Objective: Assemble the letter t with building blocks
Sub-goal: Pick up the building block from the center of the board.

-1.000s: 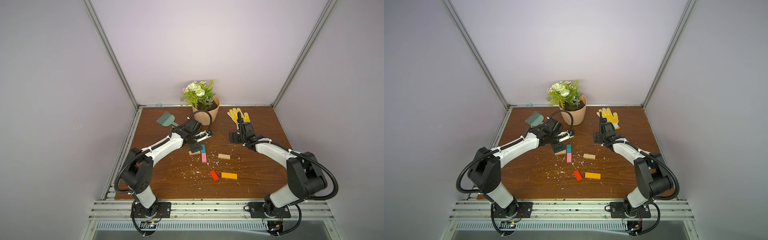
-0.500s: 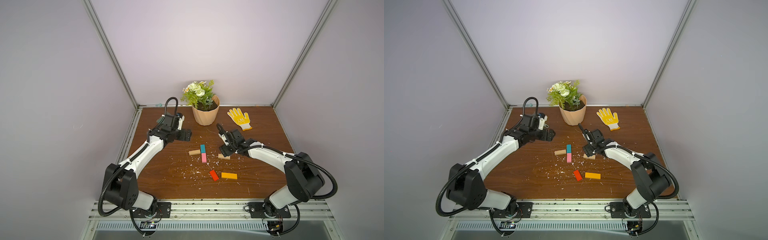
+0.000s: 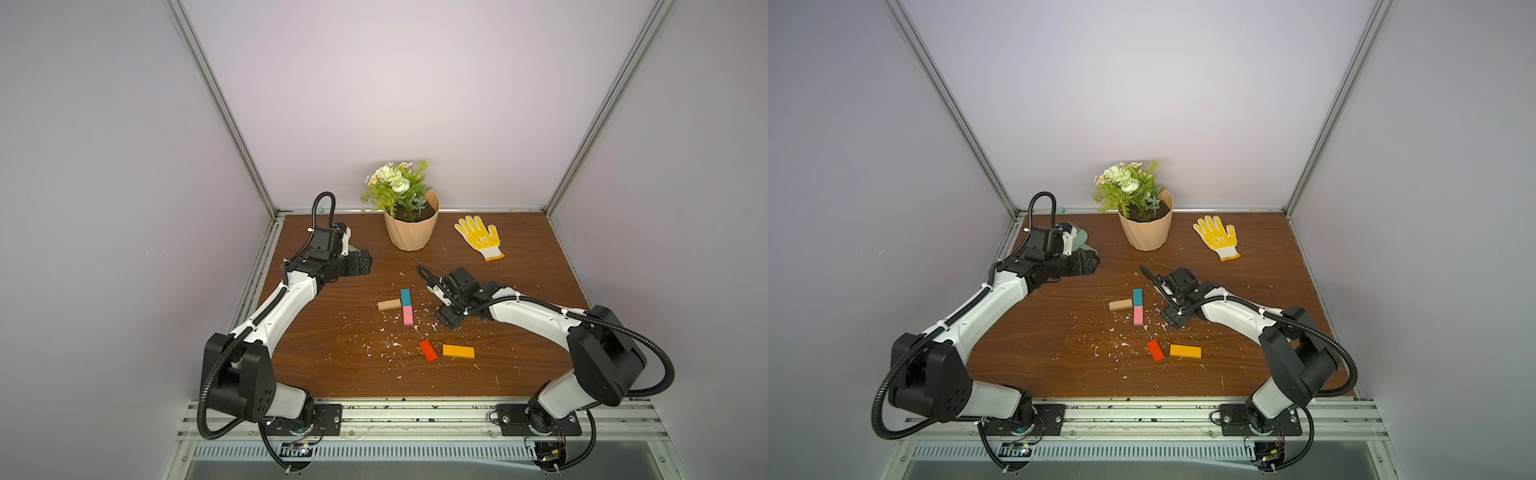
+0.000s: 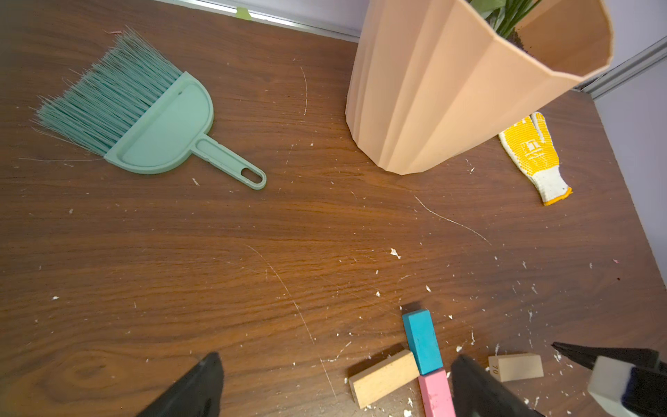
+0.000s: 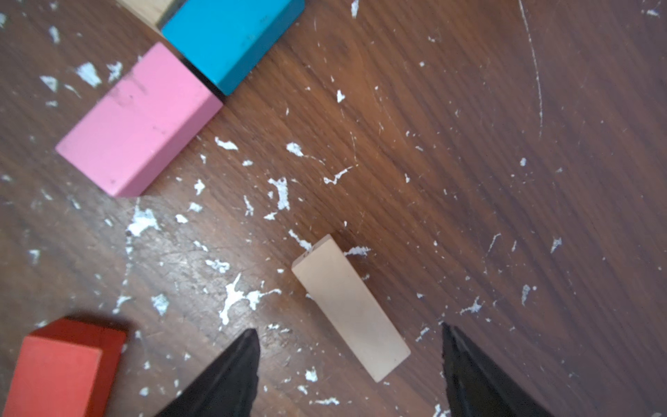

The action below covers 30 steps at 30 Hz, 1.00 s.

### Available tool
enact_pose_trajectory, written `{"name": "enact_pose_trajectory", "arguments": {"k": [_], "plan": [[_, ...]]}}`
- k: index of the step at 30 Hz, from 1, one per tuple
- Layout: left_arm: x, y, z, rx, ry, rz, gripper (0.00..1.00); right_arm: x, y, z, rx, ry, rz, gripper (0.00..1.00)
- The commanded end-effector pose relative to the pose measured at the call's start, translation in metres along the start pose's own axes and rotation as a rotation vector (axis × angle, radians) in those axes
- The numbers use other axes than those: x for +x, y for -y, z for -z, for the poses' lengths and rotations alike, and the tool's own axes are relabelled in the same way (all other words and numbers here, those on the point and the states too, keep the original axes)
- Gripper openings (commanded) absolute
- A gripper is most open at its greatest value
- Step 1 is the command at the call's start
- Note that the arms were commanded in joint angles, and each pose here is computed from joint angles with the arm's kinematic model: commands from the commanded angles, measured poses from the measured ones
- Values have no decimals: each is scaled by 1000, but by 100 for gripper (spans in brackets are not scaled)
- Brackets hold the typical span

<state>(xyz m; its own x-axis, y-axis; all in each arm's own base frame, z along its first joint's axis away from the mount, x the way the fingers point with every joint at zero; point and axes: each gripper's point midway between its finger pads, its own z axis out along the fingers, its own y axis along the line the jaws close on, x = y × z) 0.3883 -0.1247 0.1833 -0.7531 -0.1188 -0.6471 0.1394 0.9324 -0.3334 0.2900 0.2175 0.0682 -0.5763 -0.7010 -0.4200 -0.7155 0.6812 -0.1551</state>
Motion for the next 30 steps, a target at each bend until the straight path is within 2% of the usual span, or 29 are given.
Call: {"name": "enact_pose_trajectory", "arguments": {"k": [1,6,9,20,30], "plan": [[2,-4,-3,2,-16,41,99,-20,10,9,39,38,41,80],[6,-7,-9,-8,-42,46,99,-22,2,4,-20,27,62,78],[8,-8,-10,-12,-54,48,99,-14,-1,-5,-58,-23,68,76],[11,-16,-13,-39,-74,59,99,5,-2,-14,-77,-115,61,77],[12,-21,-14,-50,-79,75,99,13,-4,-25,-99,-165,64,70]]}}
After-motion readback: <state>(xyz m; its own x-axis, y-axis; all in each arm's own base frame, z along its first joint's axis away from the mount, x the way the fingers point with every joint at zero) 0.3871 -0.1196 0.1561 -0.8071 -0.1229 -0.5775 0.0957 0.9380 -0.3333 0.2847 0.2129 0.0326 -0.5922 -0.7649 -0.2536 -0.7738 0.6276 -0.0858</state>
